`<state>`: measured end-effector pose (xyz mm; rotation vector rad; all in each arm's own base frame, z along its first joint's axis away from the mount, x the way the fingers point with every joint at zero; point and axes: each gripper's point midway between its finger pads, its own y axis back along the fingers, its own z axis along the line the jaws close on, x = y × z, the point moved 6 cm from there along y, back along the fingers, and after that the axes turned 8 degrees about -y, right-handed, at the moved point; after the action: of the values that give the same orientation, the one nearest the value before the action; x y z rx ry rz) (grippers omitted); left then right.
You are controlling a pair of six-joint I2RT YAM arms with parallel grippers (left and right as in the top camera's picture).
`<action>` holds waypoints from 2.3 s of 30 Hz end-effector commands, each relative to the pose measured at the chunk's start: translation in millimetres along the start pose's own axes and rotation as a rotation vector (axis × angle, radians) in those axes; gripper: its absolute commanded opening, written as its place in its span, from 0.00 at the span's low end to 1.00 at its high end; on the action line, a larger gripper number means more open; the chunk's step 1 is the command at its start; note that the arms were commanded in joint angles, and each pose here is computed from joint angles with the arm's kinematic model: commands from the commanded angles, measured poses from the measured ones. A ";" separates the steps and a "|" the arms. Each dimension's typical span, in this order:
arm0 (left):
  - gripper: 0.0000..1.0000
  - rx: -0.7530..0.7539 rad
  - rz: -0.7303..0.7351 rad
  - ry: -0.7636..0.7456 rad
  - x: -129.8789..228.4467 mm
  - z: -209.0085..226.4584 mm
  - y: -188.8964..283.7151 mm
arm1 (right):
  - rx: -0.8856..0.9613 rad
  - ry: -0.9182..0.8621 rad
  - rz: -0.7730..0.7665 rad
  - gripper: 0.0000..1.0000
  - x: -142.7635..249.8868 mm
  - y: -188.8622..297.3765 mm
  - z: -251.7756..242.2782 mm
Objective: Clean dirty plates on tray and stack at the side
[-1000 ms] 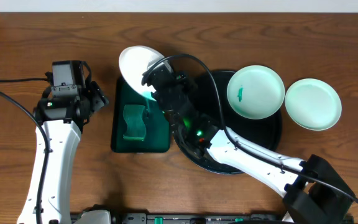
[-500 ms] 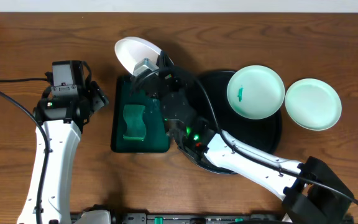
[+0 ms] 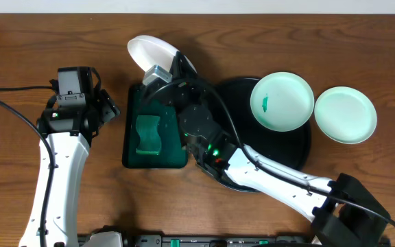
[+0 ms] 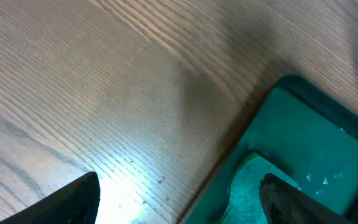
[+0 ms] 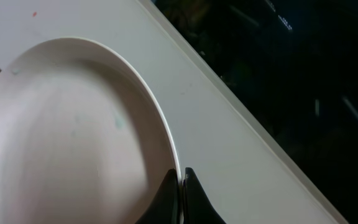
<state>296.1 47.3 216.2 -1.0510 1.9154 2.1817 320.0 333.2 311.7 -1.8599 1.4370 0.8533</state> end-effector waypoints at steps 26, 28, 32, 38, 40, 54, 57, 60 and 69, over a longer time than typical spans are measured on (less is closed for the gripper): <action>0.82 -0.009 -0.015 0.010 -3.3 2.2 4.4 | -0.006 0.039 -0.027 0.01 -11.9 4.2 3.8; 0.82 -0.009 -0.015 0.010 -3.3 2.2 4.4 | -0.006 0.039 -0.026 0.01 -11.8 4.1 3.8; 0.82 -0.009 -0.015 0.010 -3.3 2.2 4.4 | -0.011 0.039 -0.032 0.01 -12.4 4.2 4.4; 0.82 -0.009 -0.015 0.010 -3.3 2.2 4.4 | -0.026 0.031 -0.039 0.01 -13.2 4.9 6.9; 0.82 -0.009 -0.015 0.010 -3.3 2.2 4.4 | -0.044 0.075 -0.044 0.01 -13.7 6.2 10.5; 0.82 -0.009 -0.015 0.010 -3.3 2.2 4.4 | 0.010 -0.096 -0.060 0.01 -22.5 10.5 3.2; 0.82 -0.009 -0.015 0.010 -3.3 2.2 4.4 | -0.004 -0.084 -0.047 0.01 -20.3 11.4 7.0; 0.82 -0.009 -0.015 0.010 -3.3 2.2 4.4 | 0.007 -0.137 -0.028 0.01 -17.3 11.0 6.0; 0.82 -0.009 -0.015 0.010 -3.3 2.2 4.4 | -0.026 -0.177 0.018 0.01 -7.9 10.8 14.0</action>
<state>296.1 47.3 216.2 -1.0510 1.9154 2.1817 308.9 342.8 304.4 -1.7903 1.3809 0.9795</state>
